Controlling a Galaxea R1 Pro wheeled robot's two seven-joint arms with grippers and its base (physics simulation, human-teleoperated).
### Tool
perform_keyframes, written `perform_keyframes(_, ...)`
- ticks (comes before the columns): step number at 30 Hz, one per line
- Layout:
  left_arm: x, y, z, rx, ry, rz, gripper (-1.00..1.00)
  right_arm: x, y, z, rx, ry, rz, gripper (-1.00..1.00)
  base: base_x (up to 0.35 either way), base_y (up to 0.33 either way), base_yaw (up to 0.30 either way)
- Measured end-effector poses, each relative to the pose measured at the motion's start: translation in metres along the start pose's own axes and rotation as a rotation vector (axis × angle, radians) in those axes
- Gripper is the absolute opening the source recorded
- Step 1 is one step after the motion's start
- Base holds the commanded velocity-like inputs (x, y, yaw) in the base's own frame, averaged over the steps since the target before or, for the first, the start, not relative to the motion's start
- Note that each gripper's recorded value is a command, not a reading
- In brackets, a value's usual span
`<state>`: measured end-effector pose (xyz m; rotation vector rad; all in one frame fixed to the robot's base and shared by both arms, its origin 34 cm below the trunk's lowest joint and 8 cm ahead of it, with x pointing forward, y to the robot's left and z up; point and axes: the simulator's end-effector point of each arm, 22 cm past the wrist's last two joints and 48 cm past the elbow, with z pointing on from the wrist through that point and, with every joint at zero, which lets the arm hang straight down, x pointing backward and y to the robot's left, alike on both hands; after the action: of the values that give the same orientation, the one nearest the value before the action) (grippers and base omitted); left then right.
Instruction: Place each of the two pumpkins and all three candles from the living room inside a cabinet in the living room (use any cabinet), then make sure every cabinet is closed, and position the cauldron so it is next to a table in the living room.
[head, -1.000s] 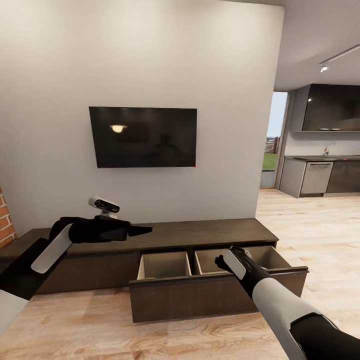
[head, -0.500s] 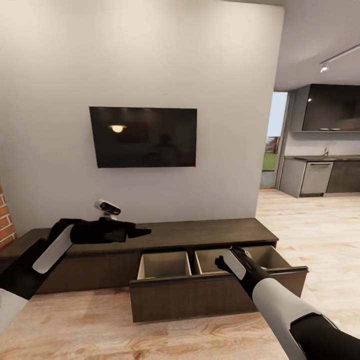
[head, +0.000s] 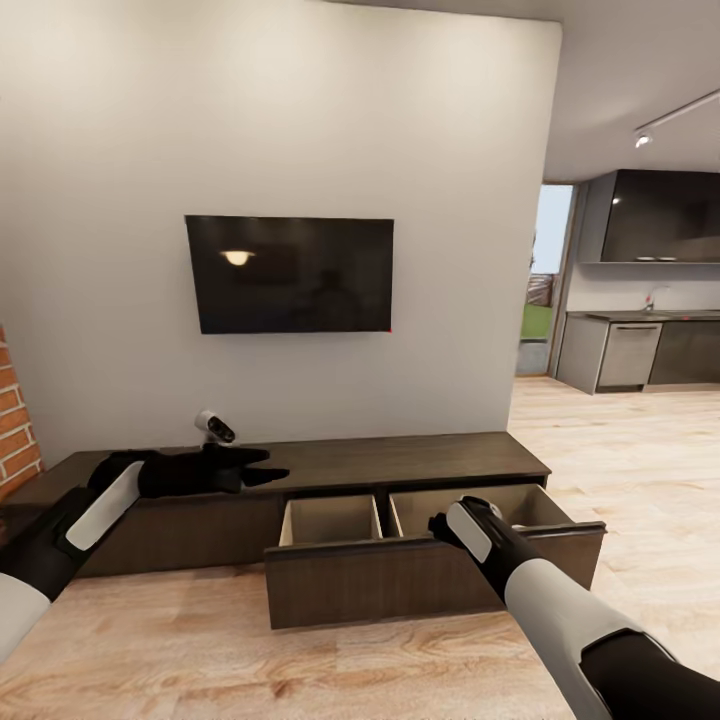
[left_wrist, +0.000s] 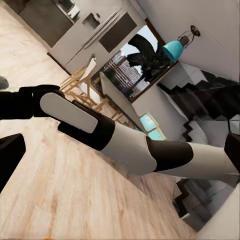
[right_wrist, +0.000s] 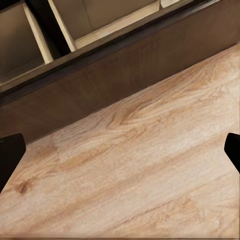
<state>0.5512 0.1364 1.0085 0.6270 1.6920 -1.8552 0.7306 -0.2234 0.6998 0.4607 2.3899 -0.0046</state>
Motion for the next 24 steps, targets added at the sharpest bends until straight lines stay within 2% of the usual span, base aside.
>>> perform_keyframes(11,0.010,0.049,-0.027,-0.172,0.020,-0.037,1.00,0.002,0.003,0.000,-0.003,-0.007,-0.018,1.00,-0.011,0.001,0.000)
perform_keyframes(12,0.010,0.049,-0.027,-0.172,0.019,-0.038,1.00,0.002,0.003,0.000,-0.003,-0.008,-0.019,1.00,-0.001,0.000,0.000)
perform_keyframes(16,0.020,0.072,-0.037,-0.249,0.040,-0.056,1.00,0.008,0.010,0.002,-0.036,-0.006,-0.033,1.00,0.000,0.000,0.000)
perform_keyframes(18,0.033,0.096,-0.049,-0.315,0.048,-0.078,1.00,0.012,0.014,0.004,-0.059,-0.011,-0.034,1.00,0.000,0.000,0.000)
perform_keyframes(21,0.043,0.118,-0.062,-0.379,0.050,-0.084,1.00,0.020,0.013,0.008,-0.065,-0.009,-0.031,1.00,0.000,0.000,0.000)
perform_keyframes(22,0.049,0.136,-0.073,-0.440,0.049,-0.081,1.00,0.025,0.011,0.010,-0.066,-0.008,-0.028,1.00,0.000,0.000,0.000)
perform_keyframes(24,0.055,0.157,-0.088,-0.509,0.039,-0.087,1.00,0.029,0.010,0.012,-0.067,-0.011,-0.024,1.00,0.000,0.000,0.000)
